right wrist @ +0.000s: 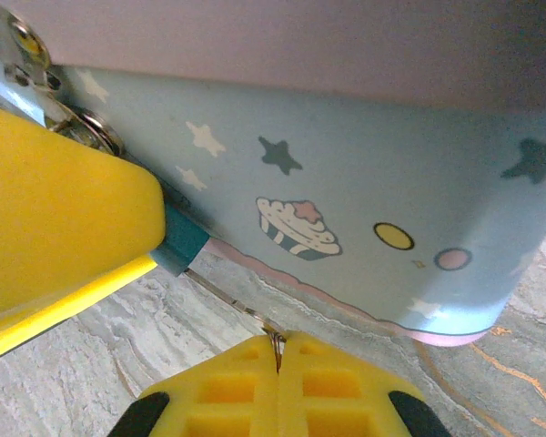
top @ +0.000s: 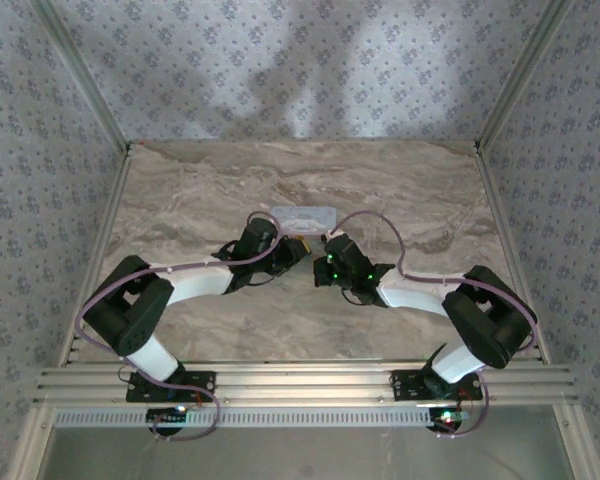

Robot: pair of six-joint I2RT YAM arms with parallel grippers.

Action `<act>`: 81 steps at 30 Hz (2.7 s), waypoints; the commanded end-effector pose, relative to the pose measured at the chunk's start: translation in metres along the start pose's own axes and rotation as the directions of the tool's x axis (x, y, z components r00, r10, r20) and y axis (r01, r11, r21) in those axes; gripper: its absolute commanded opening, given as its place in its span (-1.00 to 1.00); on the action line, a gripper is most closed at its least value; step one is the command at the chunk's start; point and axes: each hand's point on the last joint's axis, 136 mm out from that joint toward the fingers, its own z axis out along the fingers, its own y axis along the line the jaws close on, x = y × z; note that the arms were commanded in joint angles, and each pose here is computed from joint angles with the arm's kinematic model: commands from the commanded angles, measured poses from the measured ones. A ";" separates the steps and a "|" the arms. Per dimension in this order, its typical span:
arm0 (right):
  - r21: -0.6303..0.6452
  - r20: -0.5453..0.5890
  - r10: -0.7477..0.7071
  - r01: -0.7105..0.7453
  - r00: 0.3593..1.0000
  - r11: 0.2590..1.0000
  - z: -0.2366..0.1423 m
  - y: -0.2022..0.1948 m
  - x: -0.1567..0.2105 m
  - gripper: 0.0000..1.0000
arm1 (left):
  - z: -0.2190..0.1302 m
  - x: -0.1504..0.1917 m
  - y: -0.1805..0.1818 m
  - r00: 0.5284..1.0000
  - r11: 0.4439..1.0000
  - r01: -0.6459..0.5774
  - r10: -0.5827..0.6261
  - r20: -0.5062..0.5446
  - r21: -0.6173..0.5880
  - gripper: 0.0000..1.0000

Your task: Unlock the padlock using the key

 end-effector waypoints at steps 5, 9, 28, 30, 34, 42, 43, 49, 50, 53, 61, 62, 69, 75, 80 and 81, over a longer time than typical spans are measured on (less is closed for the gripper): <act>-0.035 0.046 0.009 -0.008 0.999 0.999 -0.007 0.011 -0.013 -1.00 | 0.003 0.001 -0.022 1.000 0.998 -0.009 0.009 -0.008 0.063 -0.79; -0.032 0.043 0.012 -0.011 0.999 0.999 -0.007 0.010 -0.012 -1.00 | 0.003 0.002 -0.022 1.000 0.998 -0.007 0.008 -0.009 0.062 -0.79; -0.038 0.051 0.017 -0.015 0.999 0.999 -0.006 0.010 -0.017 -1.00 | 0.005 0.004 -0.022 1.000 0.998 -0.007 0.008 -0.016 0.061 -0.79; -0.033 0.051 0.019 -0.017 0.999 0.999 -0.006 0.009 -0.016 -1.00 | 0.005 0.003 -0.022 1.000 0.998 -0.008 0.009 -0.014 0.060 -0.79; -0.023 0.046 0.027 -0.026 0.999 0.999 -0.006 0.005 -0.014 -1.00 | 0.005 0.003 -0.021 1.000 0.998 -0.007 0.008 -0.013 0.059 -0.79; -0.021 0.044 0.029 -0.028 0.999 0.999 -0.006 0.004 -0.014 -1.00 | 0.006 0.003 -0.022 1.000 0.998 -0.009 0.009 -0.014 0.061 -0.79; -0.021 0.044 0.030 -0.029 0.999 0.999 -0.006 0.004 -0.014 -1.00 | 0.006 0.003 -0.022 1.000 0.998 -0.008 0.009 -0.016 0.061 -0.79; -0.019 0.041 0.034 -0.033 0.999 0.999 -0.006 0.003 -0.013 -1.00 | 0.005 0.003 -0.023 1.000 0.998 -0.008 0.009 -0.014 0.061 -0.79; -0.018 0.042 0.036 -0.035 0.998 0.999 -0.006 0.003 -0.014 -1.00 | 0.005 0.003 -0.023 1.000 0.998 -0.009 0.010 -0.015 0.061 -0.79; -0.017 0.038 0.042 -0.041 0.998 0.999 -0.006 0.001 -0.012 -1.00 | 0.005 0.003 -0.022 1.000 0.998 -0.008 0.009 -0.014 0.059 -0.79; -0.017 0.038 0.048 -0.048 0.998 0.999 -0.006 0.000 -0.012 -1.00 | 0.005 0.003 -0.023 1.000 0.998 -0.008 0.009 -0.014 0.062 -0.79; -0.018 0.038 0.049 -0.048 0.998 0.999 -0.006 0.000 -0.012 -1.00 | 0.005 0.003 -0.024 1.000 0.998 -0.009 0.010 -0.014 0.063 -0.79; -0.033 0.037 0.048 -0.047 0.998 0.998 -0.006 0.003 -0.012 -1.00 | 0.006 0.003 -0.023 1.000 0.998 -0.008 0.009 -0.015 0.061 -0.79; -0.072 0.042 0.029 -0.026 0.999 0.997 -0.006 0.013 -0.014 -1.00 | 0.006 0.003 -0.023 1.000 0.998 -0.007 0.008 -0.015 0.061 -0.79; -0.087 0.040 0.020 -0.017 0.999 0.996 -0.005 0.018 -0.013 -1.00 | 0.007 0.003 -0.024 1.000 0.998 -0.005 0.006 -0.016 0.062 -0.79; -0.089 0.040 0.020 -0.017 0.999 0.996 -0.005 0.018 -0.013 -1.00 | 0.007 0.004 -0.023 1.000 0.998 -0.006 0.007 -0.017 0.062 -0.79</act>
